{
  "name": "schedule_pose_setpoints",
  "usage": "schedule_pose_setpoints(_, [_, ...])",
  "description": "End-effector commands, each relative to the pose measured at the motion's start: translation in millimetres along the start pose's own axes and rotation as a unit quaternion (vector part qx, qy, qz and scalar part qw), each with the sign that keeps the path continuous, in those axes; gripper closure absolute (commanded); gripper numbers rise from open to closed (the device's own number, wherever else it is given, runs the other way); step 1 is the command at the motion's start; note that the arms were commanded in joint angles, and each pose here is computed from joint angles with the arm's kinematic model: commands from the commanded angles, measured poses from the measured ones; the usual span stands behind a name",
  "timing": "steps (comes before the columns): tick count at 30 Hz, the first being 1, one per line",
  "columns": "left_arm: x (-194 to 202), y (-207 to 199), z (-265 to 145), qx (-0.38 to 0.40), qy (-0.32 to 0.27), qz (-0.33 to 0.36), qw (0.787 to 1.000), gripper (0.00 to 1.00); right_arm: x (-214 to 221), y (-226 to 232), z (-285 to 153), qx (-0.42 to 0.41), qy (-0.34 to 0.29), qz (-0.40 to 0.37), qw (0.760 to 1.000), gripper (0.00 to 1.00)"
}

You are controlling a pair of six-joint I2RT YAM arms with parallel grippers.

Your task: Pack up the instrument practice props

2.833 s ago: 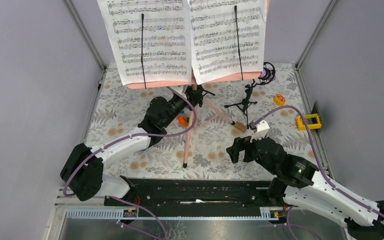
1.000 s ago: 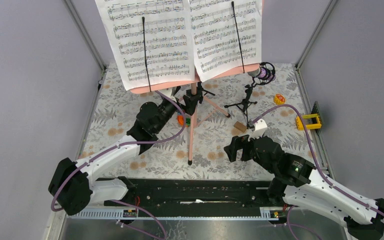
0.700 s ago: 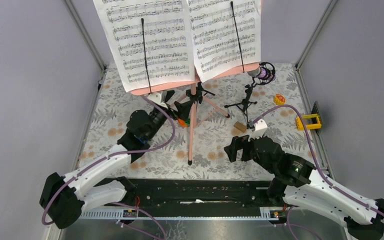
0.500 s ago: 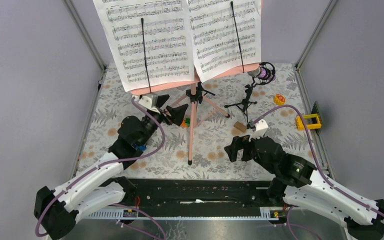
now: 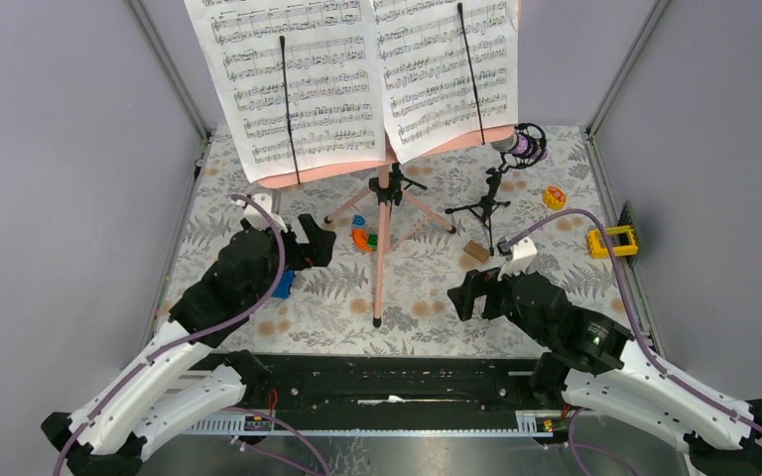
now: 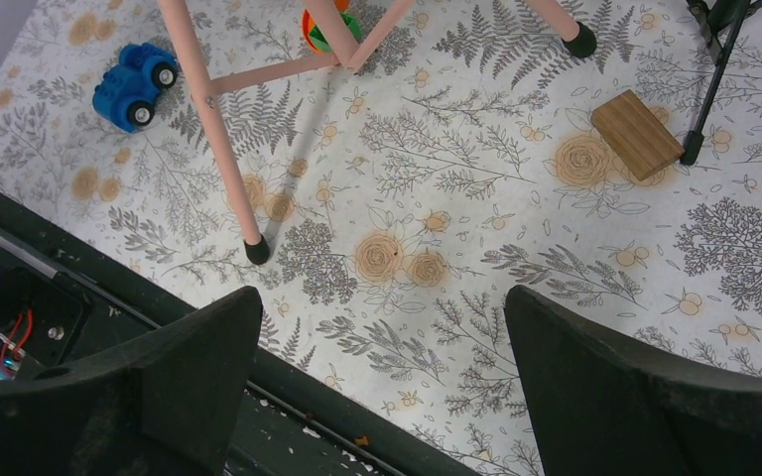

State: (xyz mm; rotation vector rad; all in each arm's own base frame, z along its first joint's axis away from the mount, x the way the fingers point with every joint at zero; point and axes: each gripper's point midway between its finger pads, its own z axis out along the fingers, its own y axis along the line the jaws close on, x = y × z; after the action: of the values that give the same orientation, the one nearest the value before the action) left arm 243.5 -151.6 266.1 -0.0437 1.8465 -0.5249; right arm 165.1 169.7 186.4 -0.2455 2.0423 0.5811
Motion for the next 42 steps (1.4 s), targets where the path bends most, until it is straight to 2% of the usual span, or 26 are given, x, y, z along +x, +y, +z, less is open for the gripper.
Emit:
schedule_pose_setpoints(1, [0,-3,-42,0.015,0.066,0.001,0.998,0.01,-21,9,-2,-0.007,-0.016,-0.014,1.0,0.0])
schedule_pose_setpoints(5, [-34,-47,-91,0.163,0.031,0.021,0.986,0.01,-25,12,-5,-0.014,-0.01,-0.032,0.999,0.0])
schedule_pose_setpoints(10, [-72,-102,-155,0.332,0.01,0.058,0.941,0.02,-28,21,-10,-0.039,-0.008,-0.045,0.998,0.0])
schedule_pose_setpoints(13, [-93,-120,-181,0.384,-0.001,0.076,0.92,0.04,-30,23,-12,-0.046,-0.008,-0.047,0.998,0.0])
schedule_pose_setpoints(18, [-152,-129,-198,0.372,-0.074,0.093,0.921,0.05,-37,28,-16,-0.054,-0.013,-0.044,0.997,0.0])
schedule_pose_setpoints(24, [-222,-140,-176,0.303,-0.122,0.044,0.944,0.07,-62,40,-28,-0.071,-0.037,-0.025,0.996,0.0])
schedule_pose_setpoints(28, [-245,-142,-152,0.26,-0.136,0.027,0.956,0.09,-83,57,-39,-0.102,-0.046,-0.019,0.994,0.0])
schedule_pose_setpoints(34, [-270,-154,-143,0.26,-0.161,0.018,0.952,0.1,-130,93,-63,-0.163,-0.069,-0.002,0.984,0.0])
schedule_pose_setpoints(42, [-280,-143,-124,0.206,-0.173,0.0,0.963,0.11,-207,145,-99,-0.246,-0.116,0.031,0.962,0.0])
